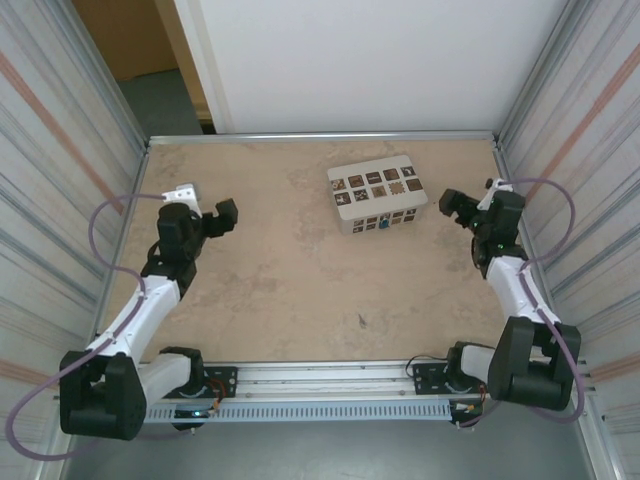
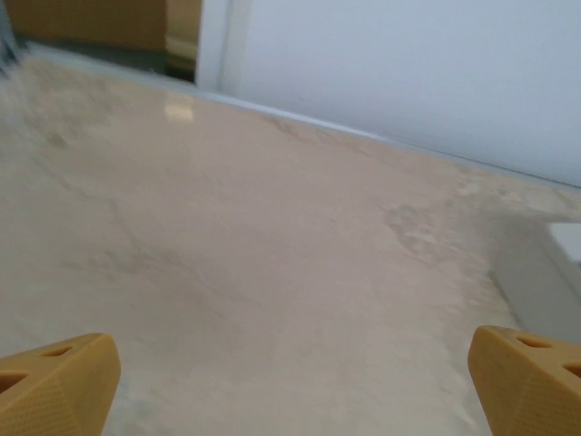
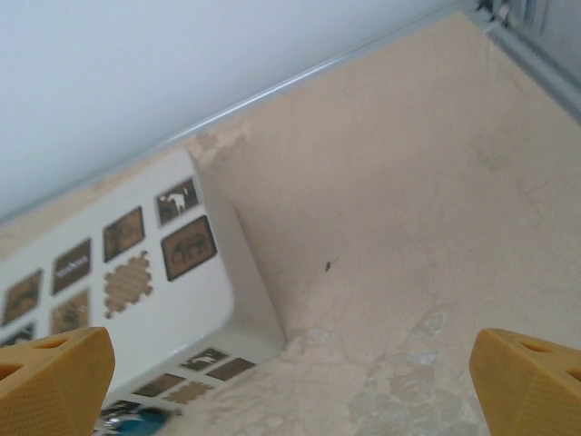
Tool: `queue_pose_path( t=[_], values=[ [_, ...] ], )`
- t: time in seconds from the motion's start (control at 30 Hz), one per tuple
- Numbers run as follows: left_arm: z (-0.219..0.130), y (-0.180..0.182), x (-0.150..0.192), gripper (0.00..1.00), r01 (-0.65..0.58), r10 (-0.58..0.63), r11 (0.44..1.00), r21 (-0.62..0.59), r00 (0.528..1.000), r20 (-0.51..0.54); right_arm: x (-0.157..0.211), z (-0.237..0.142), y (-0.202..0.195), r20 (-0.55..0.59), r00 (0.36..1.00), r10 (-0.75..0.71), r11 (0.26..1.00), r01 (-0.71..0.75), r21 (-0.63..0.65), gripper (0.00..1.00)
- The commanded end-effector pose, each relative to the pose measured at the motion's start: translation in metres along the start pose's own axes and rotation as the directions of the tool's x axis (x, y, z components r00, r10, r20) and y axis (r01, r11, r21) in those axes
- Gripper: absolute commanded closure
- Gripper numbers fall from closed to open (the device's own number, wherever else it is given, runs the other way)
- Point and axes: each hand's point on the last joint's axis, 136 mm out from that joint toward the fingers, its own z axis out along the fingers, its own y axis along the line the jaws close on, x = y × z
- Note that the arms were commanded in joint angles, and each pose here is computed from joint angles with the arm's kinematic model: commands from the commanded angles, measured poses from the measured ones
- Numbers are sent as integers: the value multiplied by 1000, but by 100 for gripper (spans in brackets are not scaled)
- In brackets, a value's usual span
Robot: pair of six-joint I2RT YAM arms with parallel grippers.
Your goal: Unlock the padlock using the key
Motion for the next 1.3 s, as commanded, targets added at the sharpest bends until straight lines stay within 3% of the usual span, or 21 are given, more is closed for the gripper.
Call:
queue_pose_path(
  t=[0.0,0.2,0.4,0.67,0.97,1.27],
  values=[
    [8,-29,38,1,225,-204,969,103,962,-182,33,7,19,-231,961,153,978,-181,-102,1],
    [36,-97,69,1,221,-144,952,212,934,-326,37,39,32,-360,908,215,945,-286,-157,1],
    [58,-165,82,1,201,-71,926,320,924,-375,42,71,32,-409,882,233,937,-315,-148,1],
    [90,-232,102,1,311,-88,850,424,880,-467,54,108,50,-481,856,192,929,-316,-193,1],
    [119,-273,124,1,380,-74,803,459,828,-556,67,131,73,-523,843,127,934,-279,-223,1],
    [125,-282,137,1,419,-67,781,463,794,-605,79,115,91,-557,826,90,919,-284,-274,1]
  ],
)
